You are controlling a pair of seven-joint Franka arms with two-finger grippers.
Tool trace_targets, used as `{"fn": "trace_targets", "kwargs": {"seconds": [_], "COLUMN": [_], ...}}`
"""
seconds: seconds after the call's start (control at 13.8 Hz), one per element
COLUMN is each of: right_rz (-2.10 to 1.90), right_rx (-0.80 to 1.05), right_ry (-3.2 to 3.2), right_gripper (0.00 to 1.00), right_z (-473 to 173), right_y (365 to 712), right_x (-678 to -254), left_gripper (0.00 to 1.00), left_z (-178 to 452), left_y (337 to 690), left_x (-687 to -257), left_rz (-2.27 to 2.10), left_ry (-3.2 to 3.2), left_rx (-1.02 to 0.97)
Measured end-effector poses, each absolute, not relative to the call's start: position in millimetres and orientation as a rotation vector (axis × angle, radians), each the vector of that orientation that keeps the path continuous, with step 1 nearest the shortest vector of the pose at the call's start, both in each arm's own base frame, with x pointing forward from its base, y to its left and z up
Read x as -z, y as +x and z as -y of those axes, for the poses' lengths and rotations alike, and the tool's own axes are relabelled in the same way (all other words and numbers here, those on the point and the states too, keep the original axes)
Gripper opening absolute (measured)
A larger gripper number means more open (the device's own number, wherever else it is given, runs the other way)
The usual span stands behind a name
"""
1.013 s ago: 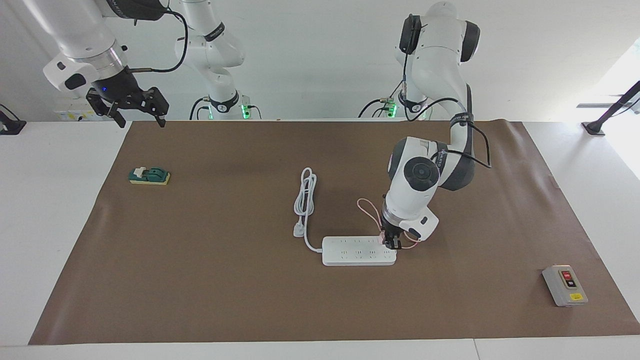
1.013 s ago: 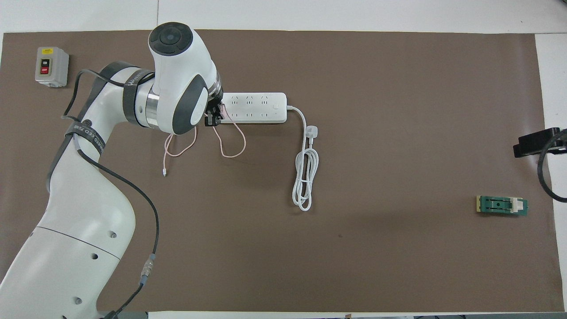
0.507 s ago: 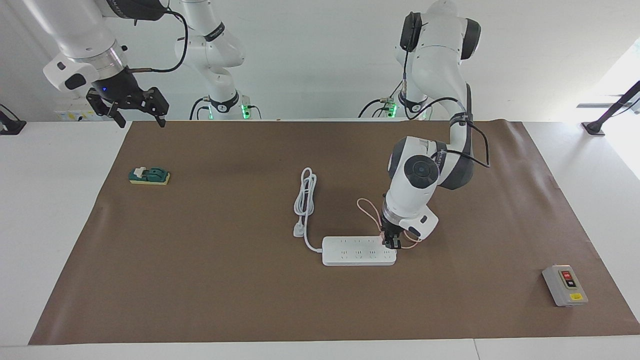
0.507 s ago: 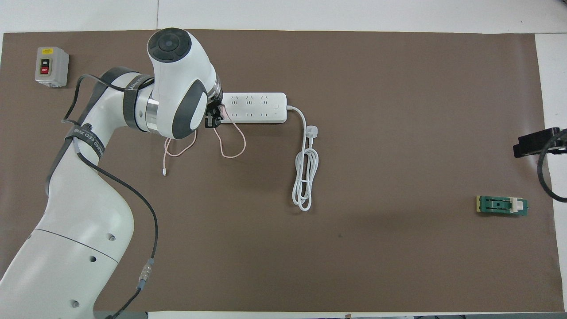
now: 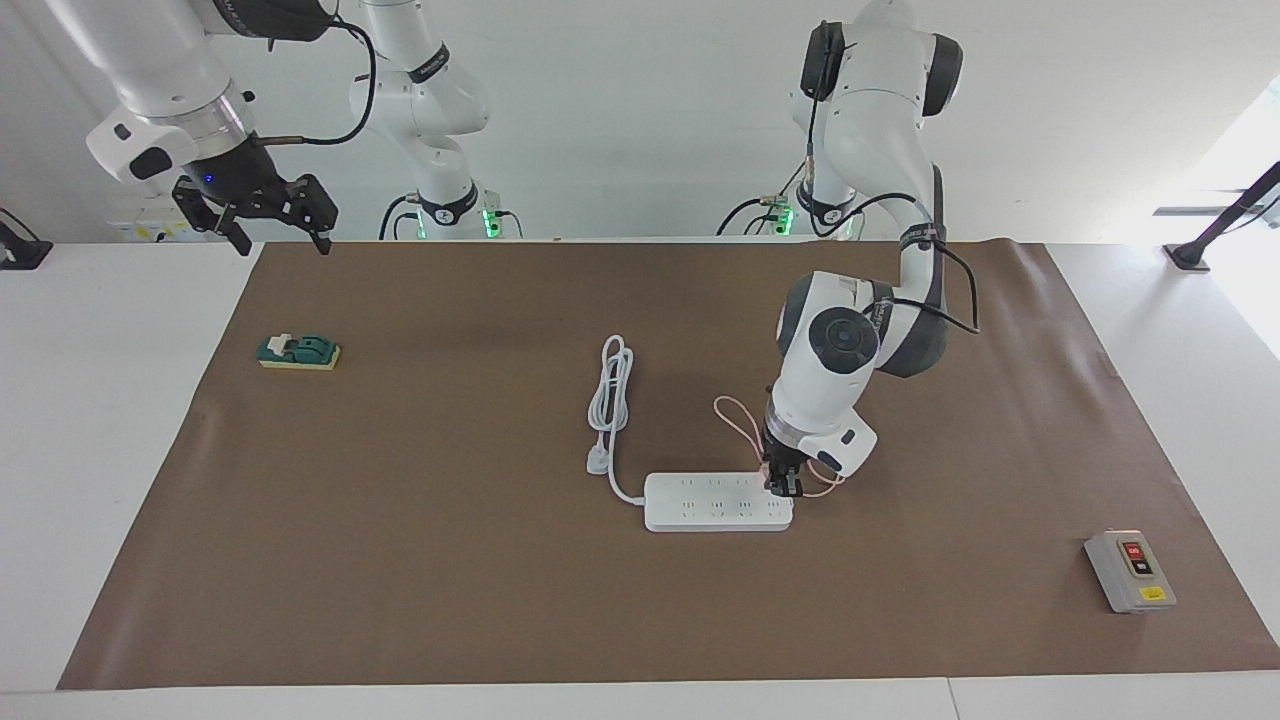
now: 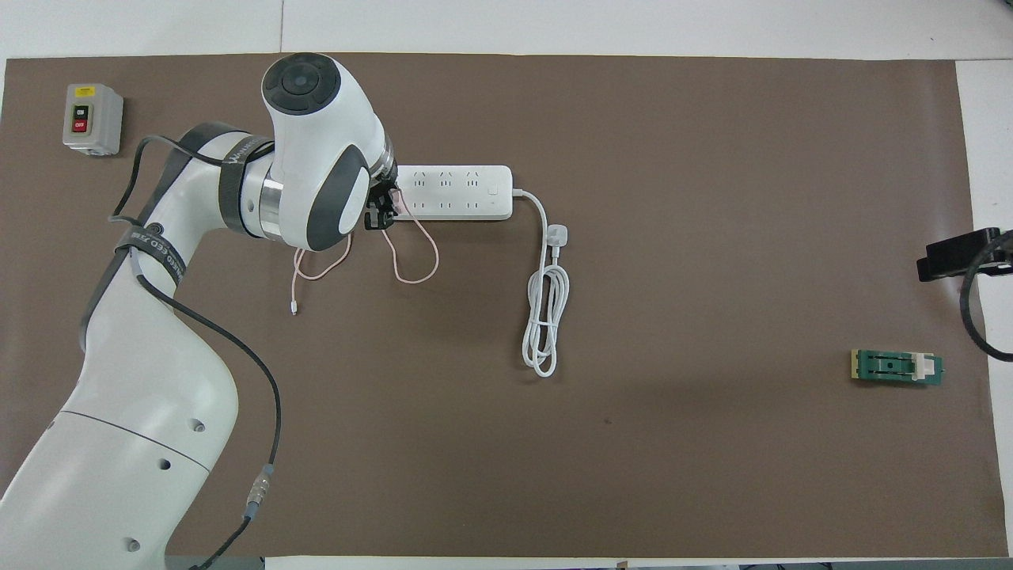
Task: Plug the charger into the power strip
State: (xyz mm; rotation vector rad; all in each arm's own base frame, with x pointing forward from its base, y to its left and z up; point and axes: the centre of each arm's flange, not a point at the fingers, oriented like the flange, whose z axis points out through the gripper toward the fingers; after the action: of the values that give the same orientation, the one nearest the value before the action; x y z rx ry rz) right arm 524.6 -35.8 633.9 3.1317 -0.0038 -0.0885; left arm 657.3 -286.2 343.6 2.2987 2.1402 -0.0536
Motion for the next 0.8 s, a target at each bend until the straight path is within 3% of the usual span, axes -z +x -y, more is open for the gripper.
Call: {"fn": "trace_targets", "kwargs": {"seconds": [0.29, 0.36, 0.8], "right_rz": [0.004, 0.004, 0.004], "right_rx": [0.089, 0.089, 0.089], "right_ry": [3.132, 3.132, 3.132], "right_gripper": [1.0, 1.0, 1.0], "right_z": [36, 36, 36], "right_y": [525, 525, 525], "right_x": [-634, -634, -634], "left_gripper": [0.94, 1.0, 1.0], "left_z": [264, 255, 158], "left_y": [658, 658, 671], "left_x": [-391, -410, -503], "left_rz": [-2.078, -2.047, -1.619], "left_ry": [2.335, 2.358, 2.623], "left_rx": [0.038, 0.037, -0.02]}}
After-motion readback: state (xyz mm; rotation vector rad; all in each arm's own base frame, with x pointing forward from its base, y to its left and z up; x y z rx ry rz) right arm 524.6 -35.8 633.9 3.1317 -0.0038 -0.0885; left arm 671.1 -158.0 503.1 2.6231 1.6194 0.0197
